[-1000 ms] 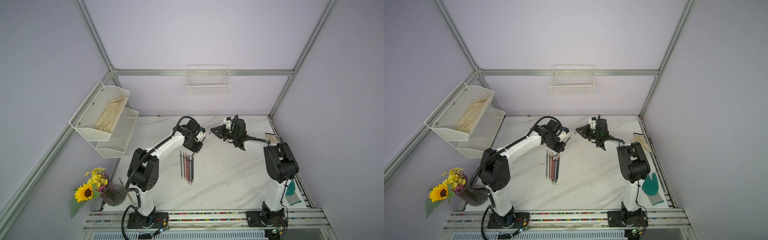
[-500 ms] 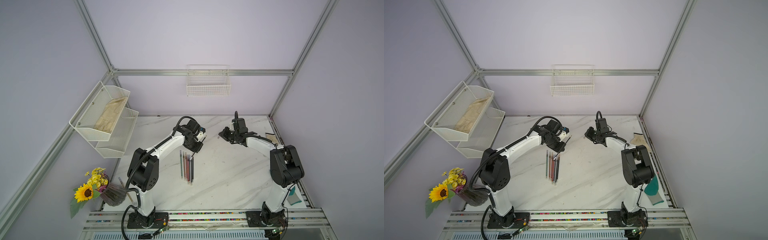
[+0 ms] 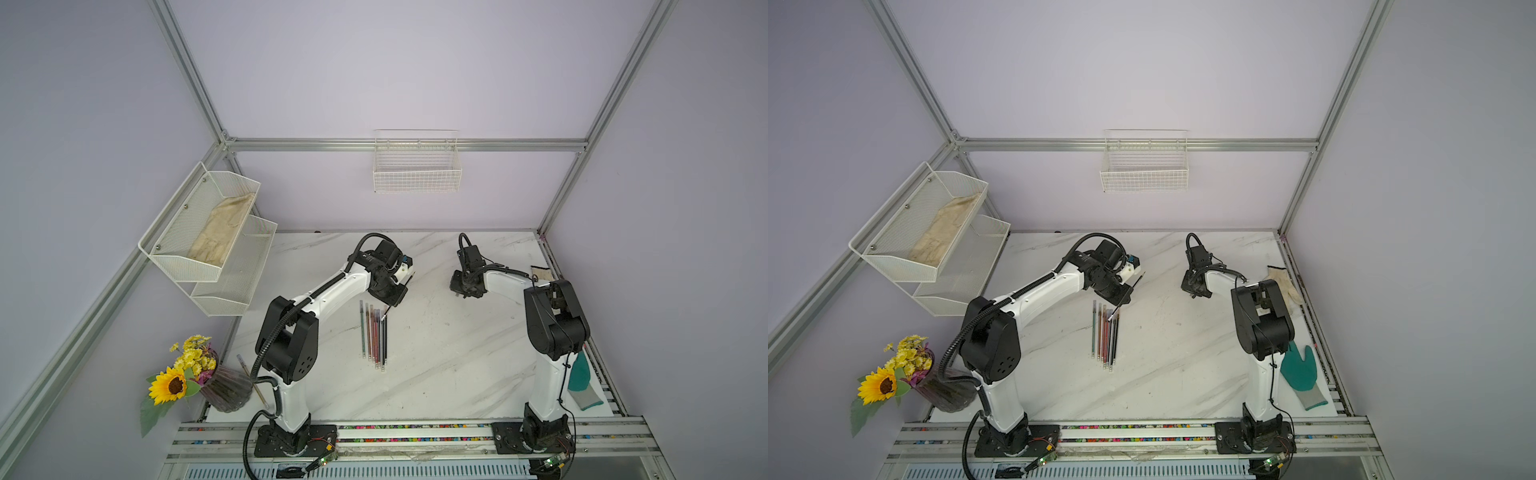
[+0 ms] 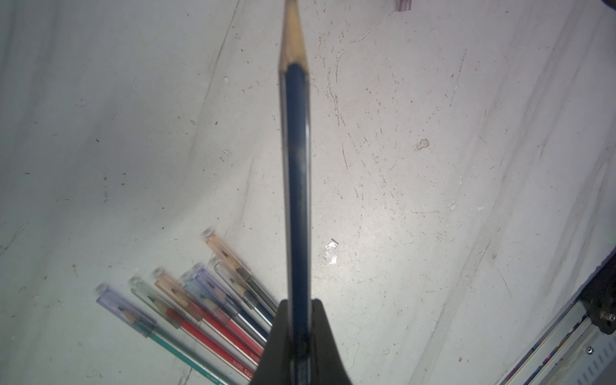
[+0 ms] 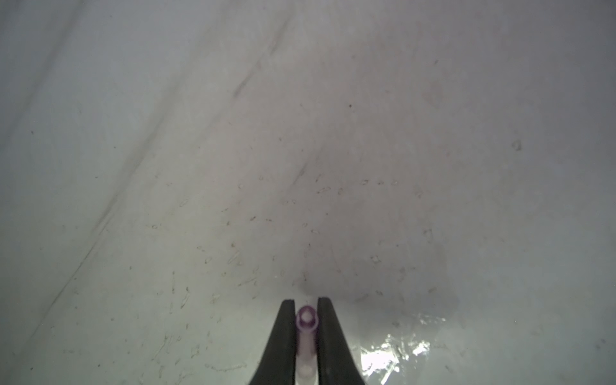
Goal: Remove the protective cover of the pencils
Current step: Place the protective sleeve at the center of the board.
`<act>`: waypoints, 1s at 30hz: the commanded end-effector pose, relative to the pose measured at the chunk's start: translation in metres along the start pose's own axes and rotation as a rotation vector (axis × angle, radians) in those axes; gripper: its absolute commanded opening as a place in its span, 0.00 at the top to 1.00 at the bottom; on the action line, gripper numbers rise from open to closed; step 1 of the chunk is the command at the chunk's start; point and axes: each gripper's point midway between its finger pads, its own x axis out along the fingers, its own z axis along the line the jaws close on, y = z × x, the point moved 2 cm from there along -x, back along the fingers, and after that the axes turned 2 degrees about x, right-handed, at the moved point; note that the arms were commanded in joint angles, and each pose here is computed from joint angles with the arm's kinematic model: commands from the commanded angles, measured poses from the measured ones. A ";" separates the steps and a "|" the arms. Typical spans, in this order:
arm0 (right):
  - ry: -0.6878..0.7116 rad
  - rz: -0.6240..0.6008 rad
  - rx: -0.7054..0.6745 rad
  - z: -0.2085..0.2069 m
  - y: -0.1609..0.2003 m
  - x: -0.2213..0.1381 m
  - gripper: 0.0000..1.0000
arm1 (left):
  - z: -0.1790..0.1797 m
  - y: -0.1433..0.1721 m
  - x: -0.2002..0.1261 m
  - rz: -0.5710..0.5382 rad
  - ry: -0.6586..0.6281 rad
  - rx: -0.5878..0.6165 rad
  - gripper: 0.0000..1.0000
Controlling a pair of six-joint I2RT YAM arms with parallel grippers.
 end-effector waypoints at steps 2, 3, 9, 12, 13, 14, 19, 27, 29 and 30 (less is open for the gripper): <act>0.068 0.022 -0.024 -0.012 0.007 0.009 0.89 | -0.008 -0.026 -0.028 -0.092 -0.007 0.051 1.00; 0.068 0.024 -0.022 -0.012 0.007 0.011 0.88 | -0.007 -0.026 -0.029 -0.093 -0.007 0.051 1.00; 0.077 0.036 -0.030 -0.011 0.009 0.020 0.78 | -0.007 -0.026 -0.028 -0.091 -0.012 0.052 1.00; 0.088 0.036 -0.033 -0.012 0.008 0.024 0.77 | -0.008 -0.026 -0.028 -0.090 -0.013 0.054 1.00; 0.091 0.036 -0.031 -0.012 0.008 0.025 0.77 | -0.007 -0.026 -0.028 -0.090 -0.014 0.053 1.00; 0.090 0.037 -0.030 -0.012 0.007 0.026 0.76 | -0.007 -0.026 -0.028 -0.090 -0.015 0.053 1.00; 0.087 0.033 -0.025 -0.010 0.006 0.026 0.76 | -0.006 -0.025 -0.027 -0.086 -0.018 0.054 1.00; 0.092 0.021 -0.021 -0.011 0.002 0.024 0.72 | -0.007 -0.026 -0.027 -0.086 -0.019 0.054 1.00; 0.091 0.012 -0.020 -0.009 -0.001 0.022 0.70 | -0.007 -0.025 -0.027 -0.086 -0.019 0.053 1.00; 0.086 0.005 -0.021 -0.007 -0.004 0.020 0.68 | -0.007 -0.025 -0.026 -0.083 -0.017 0.053 1.00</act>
